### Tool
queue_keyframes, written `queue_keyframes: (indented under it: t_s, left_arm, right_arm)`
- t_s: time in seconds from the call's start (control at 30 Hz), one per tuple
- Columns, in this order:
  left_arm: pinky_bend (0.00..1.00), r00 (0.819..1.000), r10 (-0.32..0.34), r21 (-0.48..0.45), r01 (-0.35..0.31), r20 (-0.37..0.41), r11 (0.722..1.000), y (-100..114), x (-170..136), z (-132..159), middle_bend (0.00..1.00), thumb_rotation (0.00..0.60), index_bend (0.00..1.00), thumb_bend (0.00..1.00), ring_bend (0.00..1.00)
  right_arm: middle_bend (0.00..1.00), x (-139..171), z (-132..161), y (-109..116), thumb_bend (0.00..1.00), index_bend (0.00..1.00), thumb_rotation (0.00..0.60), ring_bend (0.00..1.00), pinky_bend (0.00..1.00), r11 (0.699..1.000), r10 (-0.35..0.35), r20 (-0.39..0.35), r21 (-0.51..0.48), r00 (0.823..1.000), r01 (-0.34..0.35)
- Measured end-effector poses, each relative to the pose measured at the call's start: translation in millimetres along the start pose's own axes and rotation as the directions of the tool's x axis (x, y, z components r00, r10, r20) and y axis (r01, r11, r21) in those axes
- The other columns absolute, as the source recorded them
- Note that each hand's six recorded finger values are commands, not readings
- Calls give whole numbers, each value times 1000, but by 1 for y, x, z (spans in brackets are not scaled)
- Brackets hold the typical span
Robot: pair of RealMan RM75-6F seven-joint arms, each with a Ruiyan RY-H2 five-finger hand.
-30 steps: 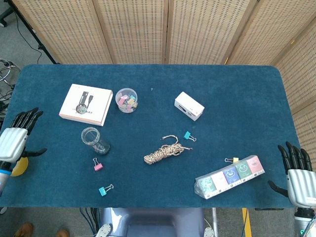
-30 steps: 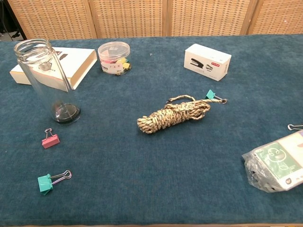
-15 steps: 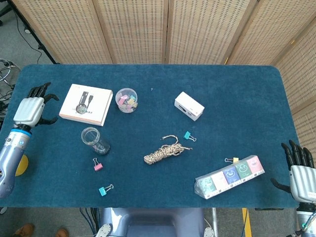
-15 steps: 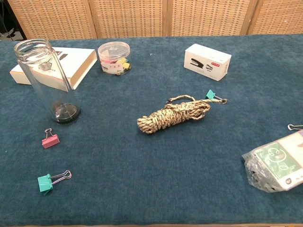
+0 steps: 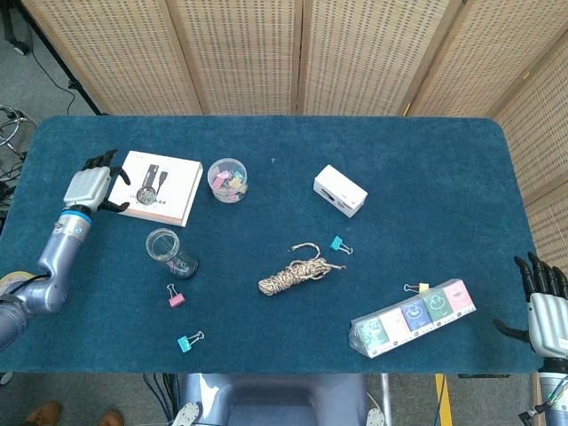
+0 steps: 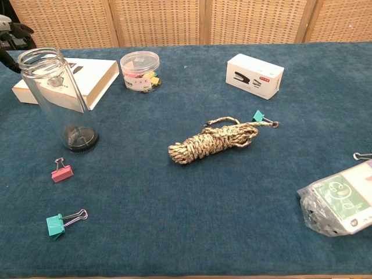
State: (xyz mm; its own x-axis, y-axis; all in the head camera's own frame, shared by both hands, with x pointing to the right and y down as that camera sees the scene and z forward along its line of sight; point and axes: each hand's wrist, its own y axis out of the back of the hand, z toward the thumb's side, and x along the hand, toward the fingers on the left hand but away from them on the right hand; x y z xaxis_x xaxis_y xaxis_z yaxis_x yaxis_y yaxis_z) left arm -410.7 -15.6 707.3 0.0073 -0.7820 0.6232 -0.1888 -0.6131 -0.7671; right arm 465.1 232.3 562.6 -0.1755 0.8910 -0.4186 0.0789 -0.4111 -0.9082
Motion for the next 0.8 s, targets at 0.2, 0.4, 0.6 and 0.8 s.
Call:
queue_keyframes:
  t_s: [0.2, 0.4, 0.6, 0.8]
  left_arm:
    - [0, 999, -32, -5, 32, -12, 999, -10, 15, 9, 0, 600, 485, 265, 0]
    - [0, 999, -39, -16, 39, -11, 999, -15, 27, 20, 0, 600, 500, 280, 0]
    - [0, 999, -48, -7, 48, -3, 999, -20, 34, 30, 0, 600, 529, 326, 0]
    - [0, 999, -49, 4, 49, 3, 999, -26, 36, 35, 0, 600, 558, 334, 0]
  right_arm:
    - [0, -3, -2, -2, 0, 0, 600, 0, 0, 1000, 8, 10, -5, 1000, -8]
    - [0, -3, -4, -1, 0, 0, 600, 0, 0, 1000, 2, 19, -7, 1000, -1]
    - [0, -3, -7, -1, 0, 0, 600, 0, 0, 1000, 4, 29, -11, 1000, -4]
    - [0, -3, -7, 0, 0, 0, 600, 0, 0, 1000, 0, 32, -15, 999, 0]
